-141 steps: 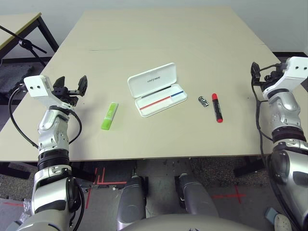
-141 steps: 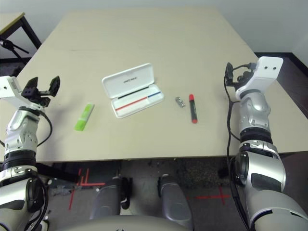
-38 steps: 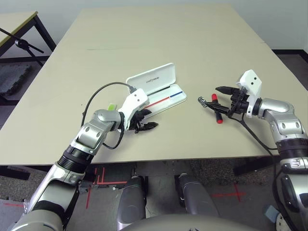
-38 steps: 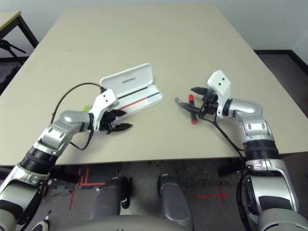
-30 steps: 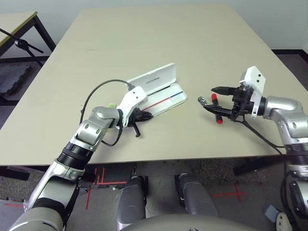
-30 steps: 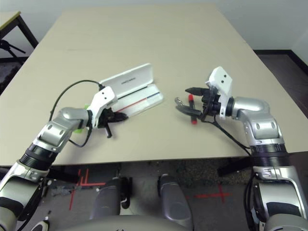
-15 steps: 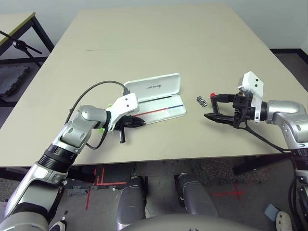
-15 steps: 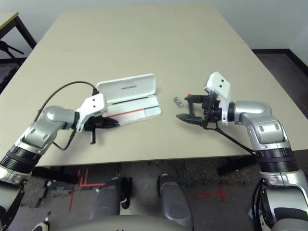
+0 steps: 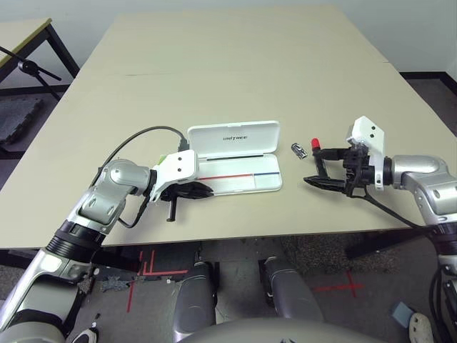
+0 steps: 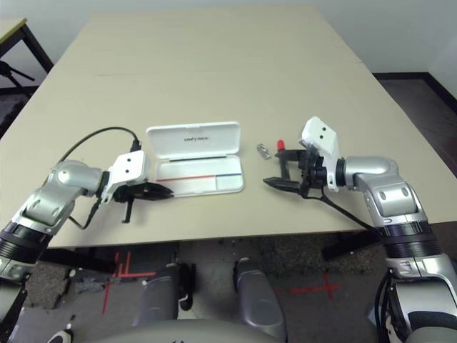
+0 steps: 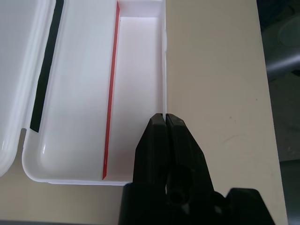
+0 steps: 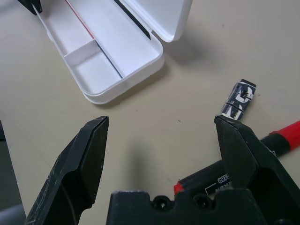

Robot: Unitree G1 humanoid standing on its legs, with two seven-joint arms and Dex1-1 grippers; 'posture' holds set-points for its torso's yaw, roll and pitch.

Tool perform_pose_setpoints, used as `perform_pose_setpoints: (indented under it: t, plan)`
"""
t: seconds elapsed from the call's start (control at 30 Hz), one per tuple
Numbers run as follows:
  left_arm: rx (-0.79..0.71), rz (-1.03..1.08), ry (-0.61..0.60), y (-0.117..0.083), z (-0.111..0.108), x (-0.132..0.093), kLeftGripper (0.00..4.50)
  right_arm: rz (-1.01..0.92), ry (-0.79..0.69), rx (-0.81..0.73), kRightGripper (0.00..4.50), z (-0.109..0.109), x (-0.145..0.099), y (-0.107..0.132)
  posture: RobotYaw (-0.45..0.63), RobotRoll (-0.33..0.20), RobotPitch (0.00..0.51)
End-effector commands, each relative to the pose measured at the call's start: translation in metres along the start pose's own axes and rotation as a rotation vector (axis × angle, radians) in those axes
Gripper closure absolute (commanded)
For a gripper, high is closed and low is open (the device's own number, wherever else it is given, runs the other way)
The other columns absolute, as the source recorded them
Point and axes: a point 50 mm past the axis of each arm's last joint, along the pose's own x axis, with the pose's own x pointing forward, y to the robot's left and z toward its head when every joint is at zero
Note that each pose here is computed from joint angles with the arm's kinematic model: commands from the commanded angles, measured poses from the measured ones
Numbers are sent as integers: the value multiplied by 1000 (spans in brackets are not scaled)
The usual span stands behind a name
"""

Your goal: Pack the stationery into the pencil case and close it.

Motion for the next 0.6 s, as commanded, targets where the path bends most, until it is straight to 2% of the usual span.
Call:
perform_pose_setpoints:
  t: [0.03,0.13,0.23,0.53,0.57,0.6]
  plan:
    - [4,14,9,-1,-3,1,4460,15,8,-6,0,-1,3,1,-127,0,120]
    - [8,24,34,-1,-6,0,4460,16,8,-10,0,-1,4,0,-126,0,119]
    - [13,39,36,-1,-6,1,3763,17,7,-14,0,0,5,0,-124,0,119]
    - [55,51,-4,-2,9,-10,379,13,-1,-31,0,3,3,-3,-120,0,118]
    - [62,56,-9,-2,12,-13,43,12,-6,-33,0,4,3,-3,-119,0,118]
    - [67,61,-15,-2,15,-16,43,12,-11,-34,0,5,3,-3,-117,0,119]
